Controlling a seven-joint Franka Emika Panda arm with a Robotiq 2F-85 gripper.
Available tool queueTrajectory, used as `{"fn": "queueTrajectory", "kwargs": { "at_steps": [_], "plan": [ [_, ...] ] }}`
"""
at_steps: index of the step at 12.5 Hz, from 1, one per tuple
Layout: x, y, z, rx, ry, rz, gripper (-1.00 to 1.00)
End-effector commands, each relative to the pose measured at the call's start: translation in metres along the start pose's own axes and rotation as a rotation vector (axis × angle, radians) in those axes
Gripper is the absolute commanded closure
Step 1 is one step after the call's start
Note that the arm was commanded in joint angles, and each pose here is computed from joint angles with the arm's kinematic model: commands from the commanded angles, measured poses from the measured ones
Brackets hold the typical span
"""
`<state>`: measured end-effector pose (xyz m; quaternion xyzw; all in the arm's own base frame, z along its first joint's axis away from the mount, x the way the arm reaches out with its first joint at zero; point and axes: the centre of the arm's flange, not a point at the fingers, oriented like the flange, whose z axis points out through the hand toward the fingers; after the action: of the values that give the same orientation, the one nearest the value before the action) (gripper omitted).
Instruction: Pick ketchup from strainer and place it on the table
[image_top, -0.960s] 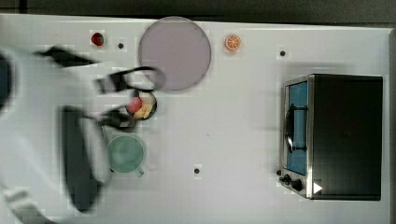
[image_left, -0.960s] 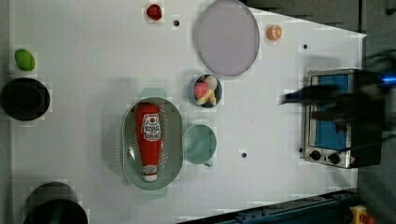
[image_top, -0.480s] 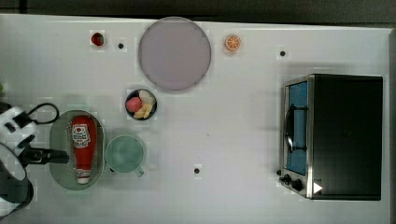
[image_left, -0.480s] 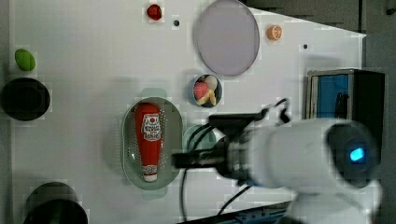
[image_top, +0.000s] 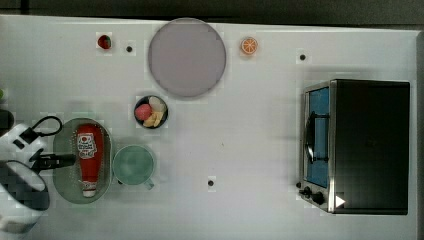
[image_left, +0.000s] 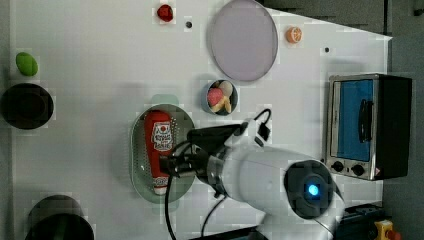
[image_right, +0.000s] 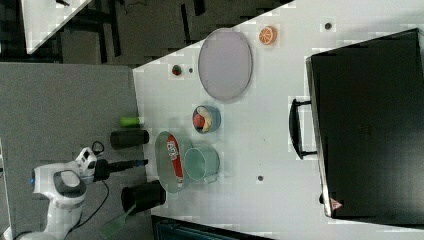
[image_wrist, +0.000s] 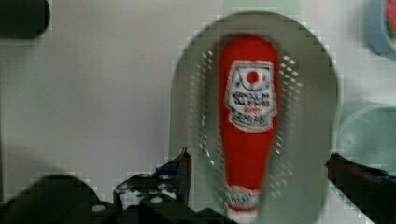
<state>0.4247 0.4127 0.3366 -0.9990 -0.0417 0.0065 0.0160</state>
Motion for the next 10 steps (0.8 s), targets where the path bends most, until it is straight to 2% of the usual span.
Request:
{"fn": "queueTrajectory", "kwargs": {
  "at_steps": [1,10],
  "plan": [
    [0.012,0.019,0.061,0.011,-0.025,0.098,-1.00],
    [0.014,0.016,0.166,0.050,-0.033,0.105,-1.00]
  ]
}}
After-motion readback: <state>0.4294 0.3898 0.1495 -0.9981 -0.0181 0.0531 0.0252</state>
